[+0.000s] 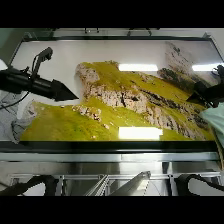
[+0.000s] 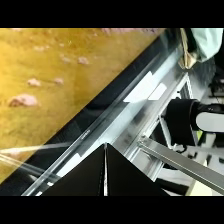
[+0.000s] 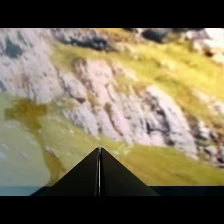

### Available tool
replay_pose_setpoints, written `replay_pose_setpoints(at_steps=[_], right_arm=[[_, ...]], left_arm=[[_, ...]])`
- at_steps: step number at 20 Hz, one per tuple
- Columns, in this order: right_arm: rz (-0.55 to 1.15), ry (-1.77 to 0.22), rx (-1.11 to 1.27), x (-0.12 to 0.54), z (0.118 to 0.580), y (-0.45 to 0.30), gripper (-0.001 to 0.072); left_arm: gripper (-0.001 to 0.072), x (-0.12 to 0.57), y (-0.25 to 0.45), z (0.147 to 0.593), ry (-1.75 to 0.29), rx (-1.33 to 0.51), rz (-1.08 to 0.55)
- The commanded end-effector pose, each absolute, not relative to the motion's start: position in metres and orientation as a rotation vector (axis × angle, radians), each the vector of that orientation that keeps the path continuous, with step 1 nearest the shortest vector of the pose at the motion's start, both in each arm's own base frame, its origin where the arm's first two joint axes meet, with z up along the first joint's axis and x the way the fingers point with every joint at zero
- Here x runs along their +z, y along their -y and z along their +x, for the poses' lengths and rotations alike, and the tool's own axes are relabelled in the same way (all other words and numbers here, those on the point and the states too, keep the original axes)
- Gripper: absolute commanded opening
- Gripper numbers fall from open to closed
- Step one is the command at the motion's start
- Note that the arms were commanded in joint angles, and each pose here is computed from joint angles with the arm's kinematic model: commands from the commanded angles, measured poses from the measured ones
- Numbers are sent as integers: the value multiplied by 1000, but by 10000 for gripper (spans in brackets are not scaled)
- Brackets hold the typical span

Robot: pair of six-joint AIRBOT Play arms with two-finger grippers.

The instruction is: Fold the shirts.

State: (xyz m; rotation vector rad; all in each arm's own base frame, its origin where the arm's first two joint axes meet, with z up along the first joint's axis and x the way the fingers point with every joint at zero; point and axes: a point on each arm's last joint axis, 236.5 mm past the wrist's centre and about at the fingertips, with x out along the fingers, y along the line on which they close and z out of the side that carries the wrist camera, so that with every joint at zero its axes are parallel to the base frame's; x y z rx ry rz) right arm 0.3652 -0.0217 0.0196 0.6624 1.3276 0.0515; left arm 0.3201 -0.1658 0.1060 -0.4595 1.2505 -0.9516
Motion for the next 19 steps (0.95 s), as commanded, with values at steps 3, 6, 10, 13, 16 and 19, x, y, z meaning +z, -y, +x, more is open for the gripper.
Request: replay_pose_setpoints(at_steps=[3,6,10,13,16,19], right_arm=[[585,-1294,107,32,341,3,11],[599,-1386,140,30,320,-7,11],[601,-1390,140,29,321,-7,11],[600,-1390,140,29,321,-7,11],[600,-1390,140,29,321,-7,11],[600,-1390,140,29,321,-7,11]], left_arm=[[13,90,141,281,-1209,-812,-549],[13,85,143,257,-1196,-798,-549],[13,82,145,244,-1143,-764,-539],[14,81,146,237,-1129,-760,-534],[14,80,147,230,-1121,-760,-527],[14,84,148,229,-1105,-762,-518]])
